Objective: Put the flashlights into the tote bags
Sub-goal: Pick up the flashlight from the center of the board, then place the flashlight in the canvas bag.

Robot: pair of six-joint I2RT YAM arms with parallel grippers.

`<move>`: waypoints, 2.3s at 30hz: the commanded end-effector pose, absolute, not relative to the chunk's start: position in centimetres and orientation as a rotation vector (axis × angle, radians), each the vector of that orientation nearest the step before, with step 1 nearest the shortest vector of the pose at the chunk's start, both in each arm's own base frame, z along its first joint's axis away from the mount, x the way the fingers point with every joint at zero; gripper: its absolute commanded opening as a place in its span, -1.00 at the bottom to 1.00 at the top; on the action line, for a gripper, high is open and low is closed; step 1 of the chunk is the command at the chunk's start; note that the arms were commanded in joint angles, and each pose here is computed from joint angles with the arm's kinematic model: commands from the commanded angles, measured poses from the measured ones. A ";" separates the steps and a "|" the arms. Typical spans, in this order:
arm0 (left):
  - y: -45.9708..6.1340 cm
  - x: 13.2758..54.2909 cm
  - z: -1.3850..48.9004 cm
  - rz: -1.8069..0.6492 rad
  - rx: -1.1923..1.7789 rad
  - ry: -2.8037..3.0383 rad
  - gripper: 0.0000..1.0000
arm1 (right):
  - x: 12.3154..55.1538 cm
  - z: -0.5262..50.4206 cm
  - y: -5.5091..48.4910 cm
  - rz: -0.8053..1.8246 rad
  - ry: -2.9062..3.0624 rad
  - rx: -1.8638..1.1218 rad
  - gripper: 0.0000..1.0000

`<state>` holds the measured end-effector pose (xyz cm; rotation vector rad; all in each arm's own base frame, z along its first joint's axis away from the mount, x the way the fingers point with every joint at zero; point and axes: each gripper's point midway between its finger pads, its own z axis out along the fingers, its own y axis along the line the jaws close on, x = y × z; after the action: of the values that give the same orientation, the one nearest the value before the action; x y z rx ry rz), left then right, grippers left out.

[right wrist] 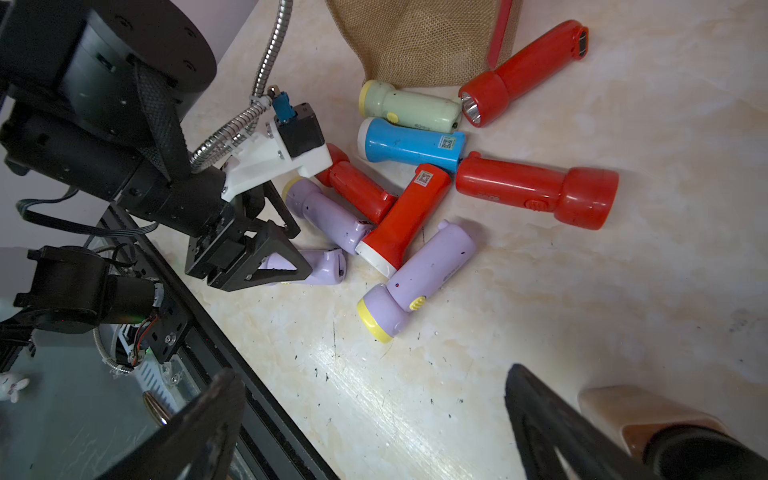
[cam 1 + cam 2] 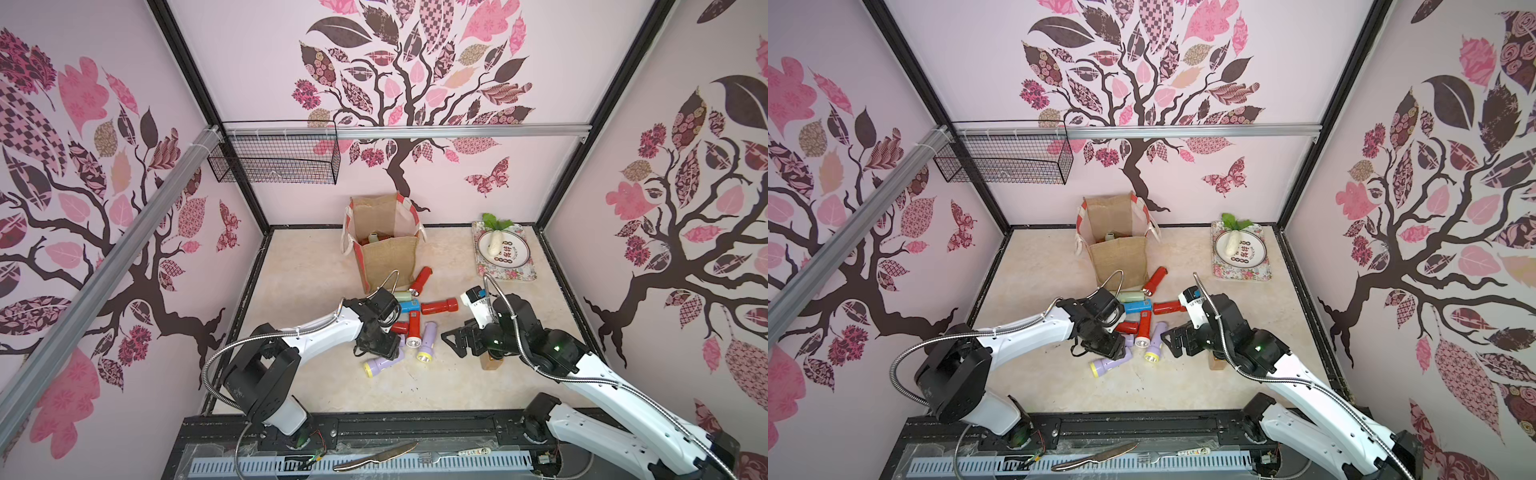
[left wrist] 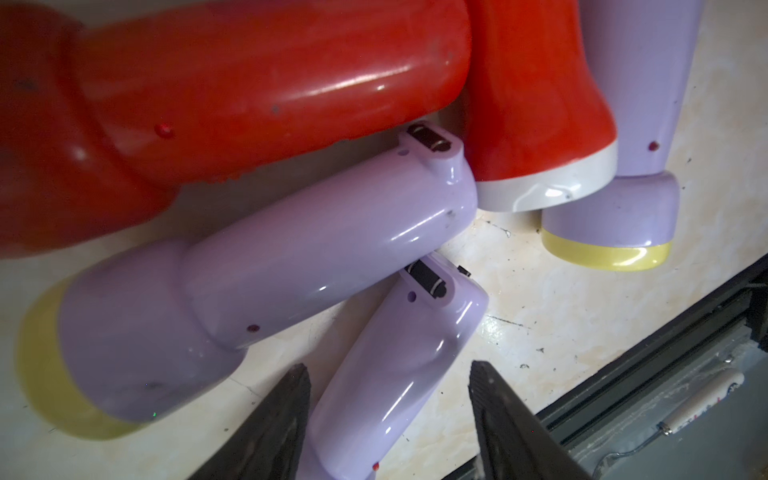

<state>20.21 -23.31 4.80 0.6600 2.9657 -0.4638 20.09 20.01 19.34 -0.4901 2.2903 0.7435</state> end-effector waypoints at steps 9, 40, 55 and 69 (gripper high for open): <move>-23.1 19.1 2.5 -0.420 0.725 3.004 0.23 | 21.1 20.8 18.8 0.653 2.241 -0.459 0.99; -22.0 18.4 6.0 -0.298 0.627 2.936 -0.72 | 22.1 25.1 17.9 0.598 2.090 -0.439 1.00; -24.3 23.5 16.0 -0.339 0.535 2.718 -0.80 | 22.8 27.3 18.6 0.596 2.061 -0.473 0.99; -24.9 30.4 26.8 -0.407 0.390 2.498 -0.85 | 22.8 27.7 18.6 0.609 2.059 -0.453 0.99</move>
<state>28.81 -25.21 23.97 0.4040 2.5658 -0.4189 22.75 18.65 25.86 -0.4616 2.1032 0.5932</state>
